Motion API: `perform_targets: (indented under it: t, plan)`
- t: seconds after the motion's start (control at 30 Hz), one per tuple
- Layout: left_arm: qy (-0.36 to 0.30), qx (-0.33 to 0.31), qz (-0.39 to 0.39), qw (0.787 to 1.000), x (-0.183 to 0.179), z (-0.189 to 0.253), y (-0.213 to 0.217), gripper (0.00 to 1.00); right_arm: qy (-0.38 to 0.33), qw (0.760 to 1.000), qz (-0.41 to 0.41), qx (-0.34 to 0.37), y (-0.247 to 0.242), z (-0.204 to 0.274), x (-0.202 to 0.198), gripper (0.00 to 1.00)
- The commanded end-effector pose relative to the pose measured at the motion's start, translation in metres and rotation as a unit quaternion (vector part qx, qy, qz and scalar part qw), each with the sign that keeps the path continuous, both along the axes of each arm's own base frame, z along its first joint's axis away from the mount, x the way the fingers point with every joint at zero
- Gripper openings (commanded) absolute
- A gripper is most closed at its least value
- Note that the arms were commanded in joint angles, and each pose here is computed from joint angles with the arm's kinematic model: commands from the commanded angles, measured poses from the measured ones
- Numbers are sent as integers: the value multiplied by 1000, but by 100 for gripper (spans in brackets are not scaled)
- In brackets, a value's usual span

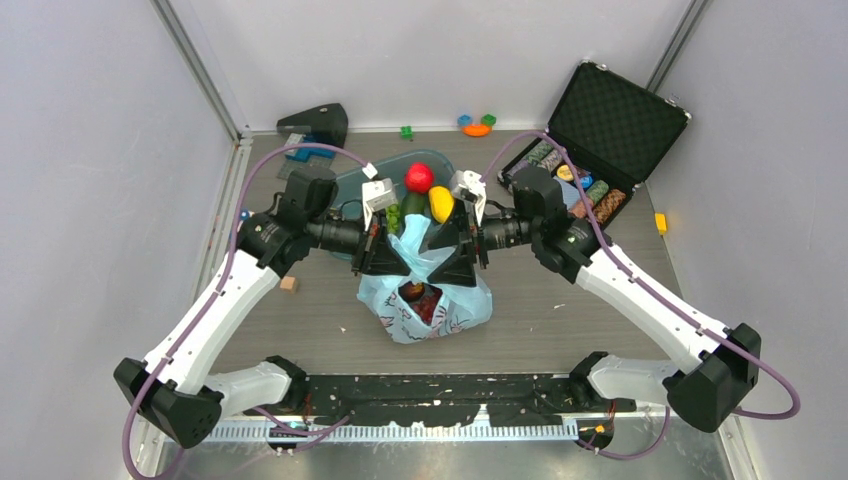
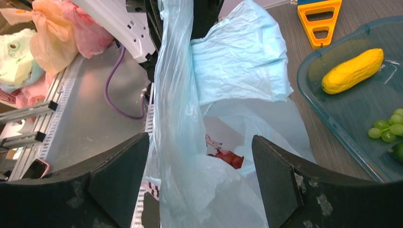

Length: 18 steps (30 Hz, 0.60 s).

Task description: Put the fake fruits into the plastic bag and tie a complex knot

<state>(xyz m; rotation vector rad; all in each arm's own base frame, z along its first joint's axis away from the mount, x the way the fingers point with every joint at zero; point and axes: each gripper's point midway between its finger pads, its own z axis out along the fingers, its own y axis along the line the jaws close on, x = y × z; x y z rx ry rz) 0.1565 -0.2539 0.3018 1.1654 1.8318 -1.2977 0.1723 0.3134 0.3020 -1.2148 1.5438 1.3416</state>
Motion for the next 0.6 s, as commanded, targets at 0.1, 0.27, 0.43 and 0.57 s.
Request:
perform_targets:
  t: [0.1, 0.27, 0.43, 0.57]
  plan:
    - [-29, -27, 8, 999, 6, 13, -4, 0, -23, 997, -32, 61, 17, 31, 4, 87]
    - [-31, -28, 9, 999, 6, 14, -5, 0, -22, 998, -28, 58, 24, 29, 2, 82]
    - [-28, -34, -2, 999, 1, 15, -5, 0, -6, 998, -20, 51, 31, 21, 4, 50]
    - [-31, -33, -18, 999, -6, 16, -3, 3, -4, 998, -16, 53, 33, 19, 4, 19]
